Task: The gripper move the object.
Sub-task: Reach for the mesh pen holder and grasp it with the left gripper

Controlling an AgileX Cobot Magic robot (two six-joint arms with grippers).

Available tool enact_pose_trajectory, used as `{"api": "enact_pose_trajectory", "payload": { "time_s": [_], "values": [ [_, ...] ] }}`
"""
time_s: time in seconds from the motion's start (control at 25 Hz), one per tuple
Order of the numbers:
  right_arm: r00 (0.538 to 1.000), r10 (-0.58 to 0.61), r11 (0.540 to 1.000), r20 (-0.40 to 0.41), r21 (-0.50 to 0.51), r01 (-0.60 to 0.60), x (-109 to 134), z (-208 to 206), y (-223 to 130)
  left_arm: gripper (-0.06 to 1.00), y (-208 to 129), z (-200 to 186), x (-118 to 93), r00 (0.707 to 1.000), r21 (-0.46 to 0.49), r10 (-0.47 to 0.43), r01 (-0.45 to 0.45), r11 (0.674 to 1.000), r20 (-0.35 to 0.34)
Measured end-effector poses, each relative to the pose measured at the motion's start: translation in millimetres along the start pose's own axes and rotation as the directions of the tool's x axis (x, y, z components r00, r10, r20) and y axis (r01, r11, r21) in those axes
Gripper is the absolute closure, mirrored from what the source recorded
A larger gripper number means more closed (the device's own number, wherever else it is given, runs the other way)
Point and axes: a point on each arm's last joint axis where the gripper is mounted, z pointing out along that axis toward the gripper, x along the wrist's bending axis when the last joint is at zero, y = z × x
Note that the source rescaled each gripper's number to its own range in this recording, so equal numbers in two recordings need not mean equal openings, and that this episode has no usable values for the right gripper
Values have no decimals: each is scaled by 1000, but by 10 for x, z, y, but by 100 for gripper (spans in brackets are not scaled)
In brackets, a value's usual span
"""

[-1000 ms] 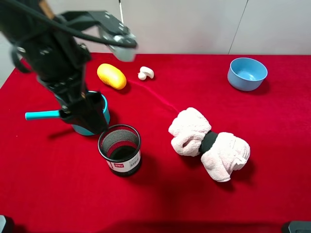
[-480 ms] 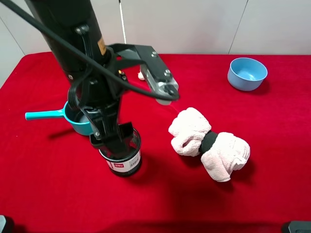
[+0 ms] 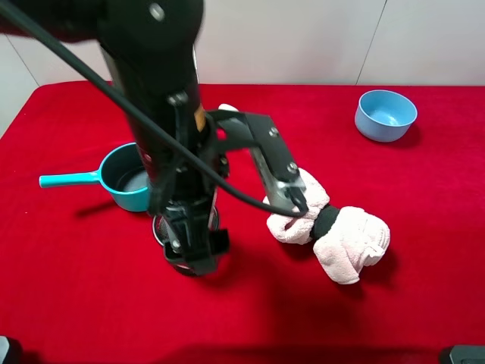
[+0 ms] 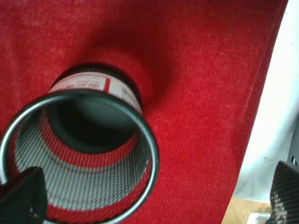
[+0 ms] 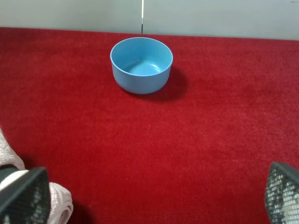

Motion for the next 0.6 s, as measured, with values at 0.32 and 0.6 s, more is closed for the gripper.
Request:
{"api": "enact_pose_trajectory", "payload": {
  "time_s": [0.32,0.6],
  "values": [
    [1000,0,1000,0,0,0,0,0,0,0,85,236,35,1000,40,-4,4,999,12],
    [1000,0,1000,0,0,0,0,0,0,1,105,354,52,999,74,-30,29,997,20]
  ]
}}
